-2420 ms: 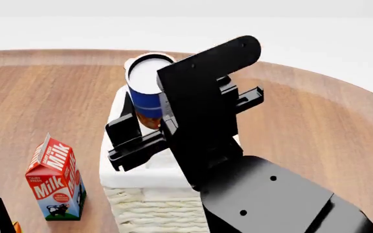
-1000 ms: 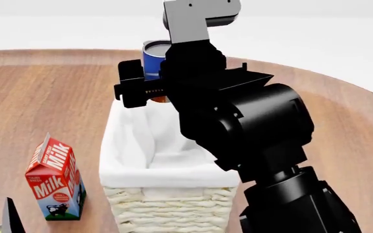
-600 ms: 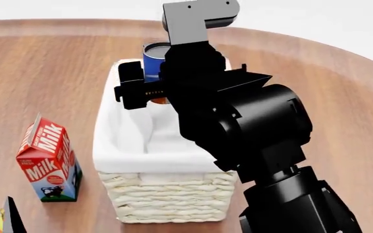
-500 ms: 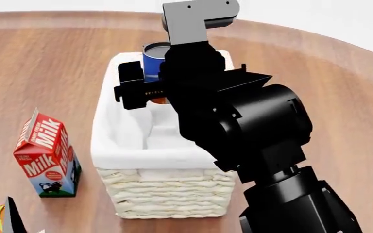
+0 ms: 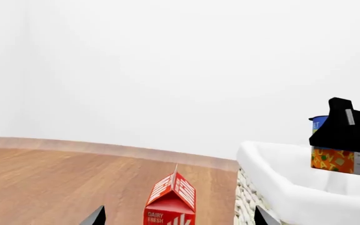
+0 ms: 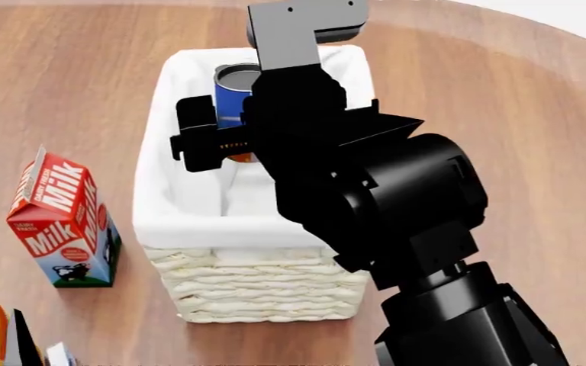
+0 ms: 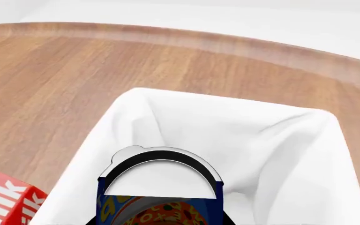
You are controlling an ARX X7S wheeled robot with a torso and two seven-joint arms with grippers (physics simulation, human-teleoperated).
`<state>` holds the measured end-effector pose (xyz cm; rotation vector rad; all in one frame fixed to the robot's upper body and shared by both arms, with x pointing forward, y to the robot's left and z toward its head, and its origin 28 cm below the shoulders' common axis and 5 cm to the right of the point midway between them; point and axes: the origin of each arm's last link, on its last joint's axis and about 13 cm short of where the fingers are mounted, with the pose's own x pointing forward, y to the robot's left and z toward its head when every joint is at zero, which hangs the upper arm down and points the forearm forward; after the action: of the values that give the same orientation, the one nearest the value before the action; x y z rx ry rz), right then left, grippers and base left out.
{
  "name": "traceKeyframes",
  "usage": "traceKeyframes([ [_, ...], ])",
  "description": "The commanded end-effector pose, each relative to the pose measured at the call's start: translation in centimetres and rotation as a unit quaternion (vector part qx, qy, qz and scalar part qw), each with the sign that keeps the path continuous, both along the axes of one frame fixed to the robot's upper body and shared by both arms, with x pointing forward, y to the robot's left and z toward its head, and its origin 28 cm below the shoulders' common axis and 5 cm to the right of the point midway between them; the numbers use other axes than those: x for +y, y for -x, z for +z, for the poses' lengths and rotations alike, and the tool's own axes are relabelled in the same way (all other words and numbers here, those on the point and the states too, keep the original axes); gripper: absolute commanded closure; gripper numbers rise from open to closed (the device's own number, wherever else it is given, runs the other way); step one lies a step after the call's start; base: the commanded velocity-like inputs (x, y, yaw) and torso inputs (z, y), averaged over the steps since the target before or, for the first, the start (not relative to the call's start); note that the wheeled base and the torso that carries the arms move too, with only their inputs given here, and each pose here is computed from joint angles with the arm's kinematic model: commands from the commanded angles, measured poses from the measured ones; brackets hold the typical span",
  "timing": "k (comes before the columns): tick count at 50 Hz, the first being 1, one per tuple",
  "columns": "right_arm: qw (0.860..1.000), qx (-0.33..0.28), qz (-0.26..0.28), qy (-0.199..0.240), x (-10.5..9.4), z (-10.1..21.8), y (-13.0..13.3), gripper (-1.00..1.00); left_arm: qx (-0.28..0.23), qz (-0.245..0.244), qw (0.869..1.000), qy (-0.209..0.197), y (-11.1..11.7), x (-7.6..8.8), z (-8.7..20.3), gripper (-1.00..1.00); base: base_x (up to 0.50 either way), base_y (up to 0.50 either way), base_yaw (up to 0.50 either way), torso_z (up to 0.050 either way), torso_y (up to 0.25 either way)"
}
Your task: Pick up the alphabet soup, and put it in the basket.
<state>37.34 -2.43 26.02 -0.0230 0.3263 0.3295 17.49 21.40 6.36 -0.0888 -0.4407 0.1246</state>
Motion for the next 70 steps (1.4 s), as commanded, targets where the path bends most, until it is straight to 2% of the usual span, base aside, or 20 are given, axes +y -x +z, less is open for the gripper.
traceKeyframes([
  [1, 1.0, -0.014, 0.006, 0.003, 0.1, 0.5, 0.1, 1.0, 0.0, 0.002, 1.0, -0.002, 0.0, 0.0, 0.0, -1.0, 0.0, 0.0, 0.0, 0.0, -0.062],
  [25, 1.0, -0.015, 0.011, 0.005, 0.3, 0.3, 0.1, 1.0, 0.0, 0.002, 1.0, 0.0, 0.0, 0.0, 0.0, -1.0, 0.0, 0.0, 0.0, 0.0, -0.104],
  [27, 0.999, -0.027, 0.001, 0.02, 0.3, 0.3, -0.1, 1.0, -0.001, -0.002, 1.0, 0.002, 0.0, 0.0, 0.0, -1.0, 0.0, 0.0, 0.0, 0.0, -0.104],
  [28, 1.0, -0.024, 0.0, 0.021, 0.2, 0.3, -0.2, -1.0, -0.001, 0.001, 1.0, 0.001, 0.0, 0.0, 0.0, -1.0, 0.0, 0.0, 0.0, 0.0, -0.09],
  [30, 1.0, -0.023, -0.004, 0.015, 0.2, 0.4, -0.2, -1.0, 0.001, -0.009, 1.0, 0.012, 0.0, 0.0, 0.0, -1.0, 0.0, 0.0, 0.0, 0.0, -0.061],
  [35, 1.0, -0.029, -0.001, 0.007, 0.0, 0.9, 0.1, -1.0, -0.001, -0.005, 1.0, 0.008, 0.0, 0.0, -0.1, -1.0, 0.0, 0.0, 0.0, 0.0, 0.0],
  [48, 0.999, -0.049, 0.007, 0.018, -0.1, 1.7, 0.7, -1.0, -0.002, -0.004, 1.0, 0.011, 0.0, 0.1, -0.1, -1.0, 0.0, 0.0, 0.0, 0.0, 0.0],
  [58, 0.993, -0.111, 0.03, 0.007, -0.7, 4.9, 3.4, -1.0, -0.001, -0.002, 1.0, 0.01, 0.0, 0.1, -0.1, -1.0, 0.0, 0.0, 0.0, 0.0, 0.0],
  [70, 0.98, -0.196, 0.037, 0.023, -2.4, 7.3, 7.6, -1.0, -0.001, 0.002, 1.0, 0.01, 0.0, 0.2, -0.1, -1.0, 0.0, 0.0, 0.0, 0.0, 0.0],
])
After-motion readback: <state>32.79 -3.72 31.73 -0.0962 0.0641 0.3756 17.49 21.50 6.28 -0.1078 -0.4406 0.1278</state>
